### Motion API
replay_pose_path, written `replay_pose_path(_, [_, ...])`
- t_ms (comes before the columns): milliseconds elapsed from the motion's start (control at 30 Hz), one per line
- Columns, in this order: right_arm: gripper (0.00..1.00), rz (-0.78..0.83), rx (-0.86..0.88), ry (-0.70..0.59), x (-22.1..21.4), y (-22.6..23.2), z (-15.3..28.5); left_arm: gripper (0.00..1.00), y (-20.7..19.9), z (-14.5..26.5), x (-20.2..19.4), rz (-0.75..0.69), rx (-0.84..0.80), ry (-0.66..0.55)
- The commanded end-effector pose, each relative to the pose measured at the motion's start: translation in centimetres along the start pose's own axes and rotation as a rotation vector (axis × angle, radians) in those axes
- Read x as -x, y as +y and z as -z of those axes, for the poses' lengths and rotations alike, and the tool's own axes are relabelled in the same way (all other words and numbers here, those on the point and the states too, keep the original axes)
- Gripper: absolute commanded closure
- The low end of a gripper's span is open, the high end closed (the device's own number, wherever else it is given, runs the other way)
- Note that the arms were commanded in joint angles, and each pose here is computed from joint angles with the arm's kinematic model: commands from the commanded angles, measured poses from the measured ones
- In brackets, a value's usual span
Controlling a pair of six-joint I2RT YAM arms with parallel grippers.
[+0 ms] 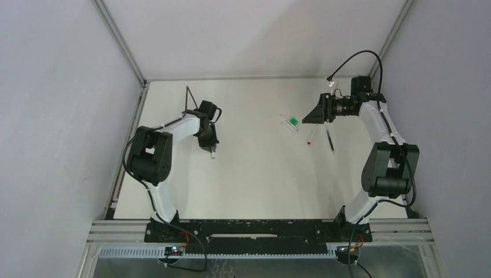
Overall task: Insert the pens into the pen caps
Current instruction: Pick up the pen from the center of the board.
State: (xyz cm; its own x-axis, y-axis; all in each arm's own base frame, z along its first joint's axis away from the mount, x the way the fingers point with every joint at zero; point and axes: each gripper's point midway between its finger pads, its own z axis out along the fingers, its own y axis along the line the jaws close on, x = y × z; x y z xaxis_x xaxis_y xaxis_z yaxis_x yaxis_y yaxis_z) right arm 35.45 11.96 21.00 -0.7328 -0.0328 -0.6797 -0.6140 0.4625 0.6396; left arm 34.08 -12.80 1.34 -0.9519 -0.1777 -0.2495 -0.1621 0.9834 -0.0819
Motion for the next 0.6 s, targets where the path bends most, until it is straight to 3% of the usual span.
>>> replay_pose_path(0, [0.40, 0.056, 0.020, -0.022, 0.6, 1.4, 0.3, 0.93, 0.3, -1.9, -2.0, -0.022, 0.007, 0.075])
replay_pose_path(100, [0.40, 0.060, 0.017, -0.013, 0.4, 1.4, 0.2, 1.00, -0.2, -0.9, -1.6, -0.031, -0.026, 0.042])
replay_pose_path(333, [0.40, 0.071, 0.027, -0.003, -0.2, 1.9, -0.1, 1.00, -3.5, 3.3, -0.8, -0.094, -0.180, -0.077])
replay_pose_path(567, [0.40, 0.091, 0.052, 0.029, -1.2, 2.9, -1.4, 1.00, -8.6, 7.3, -0.5, -0.183, -0.489, -0.260])
